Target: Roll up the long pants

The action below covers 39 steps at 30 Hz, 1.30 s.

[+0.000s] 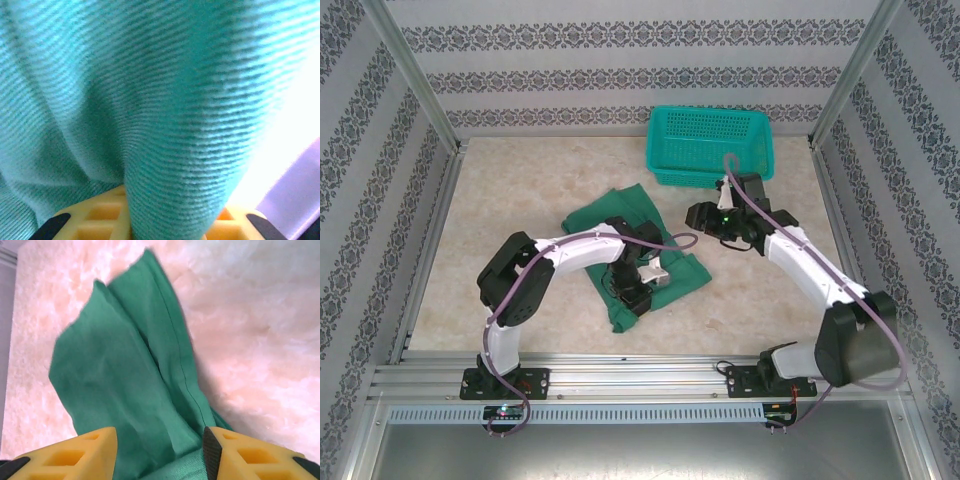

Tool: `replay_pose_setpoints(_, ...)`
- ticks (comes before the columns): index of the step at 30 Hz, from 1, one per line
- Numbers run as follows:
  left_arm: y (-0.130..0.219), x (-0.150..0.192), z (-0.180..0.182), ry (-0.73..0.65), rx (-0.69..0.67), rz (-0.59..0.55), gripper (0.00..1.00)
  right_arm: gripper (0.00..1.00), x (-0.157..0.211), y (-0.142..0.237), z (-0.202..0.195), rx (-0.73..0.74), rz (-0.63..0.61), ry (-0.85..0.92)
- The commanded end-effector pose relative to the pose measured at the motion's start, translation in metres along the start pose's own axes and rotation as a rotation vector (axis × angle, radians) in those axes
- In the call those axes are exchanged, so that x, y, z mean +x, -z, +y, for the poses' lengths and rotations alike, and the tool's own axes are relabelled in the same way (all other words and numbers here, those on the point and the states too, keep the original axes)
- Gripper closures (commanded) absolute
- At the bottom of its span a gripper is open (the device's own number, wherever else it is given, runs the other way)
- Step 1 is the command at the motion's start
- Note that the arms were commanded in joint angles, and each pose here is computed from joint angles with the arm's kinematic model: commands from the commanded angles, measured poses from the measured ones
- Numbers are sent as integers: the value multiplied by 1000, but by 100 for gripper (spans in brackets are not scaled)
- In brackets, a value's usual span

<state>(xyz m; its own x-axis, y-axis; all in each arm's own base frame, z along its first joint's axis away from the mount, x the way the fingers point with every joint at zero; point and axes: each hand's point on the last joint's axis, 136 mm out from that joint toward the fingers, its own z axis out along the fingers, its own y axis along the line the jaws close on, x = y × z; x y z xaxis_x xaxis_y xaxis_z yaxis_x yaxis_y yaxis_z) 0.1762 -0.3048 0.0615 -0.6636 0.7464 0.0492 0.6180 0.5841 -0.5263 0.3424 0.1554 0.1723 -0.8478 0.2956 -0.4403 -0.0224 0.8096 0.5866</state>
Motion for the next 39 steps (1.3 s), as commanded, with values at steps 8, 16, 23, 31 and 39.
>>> replay_pose_setpoints(8,87,-38,-28,209,602,-271,78,51,16,8,-11,15,20,-23)
replay_pose_setpoints(16,72,-26,32,410,717,-280,79,100,31,7,1,-66,51,-21)
replay_pose_setpoints(23,57,-30,77,499,680,-277,77,100,57,-23,35,-143,227,52)
replay_pose_setpoints(31,43,-23,93,486,570,-258,65,100,72,-94,40,-170,373,37)
replay_pose_setpoints(39,123,0,97,292,-124,-500,46,100,83,-150,2,-60,492,-87)
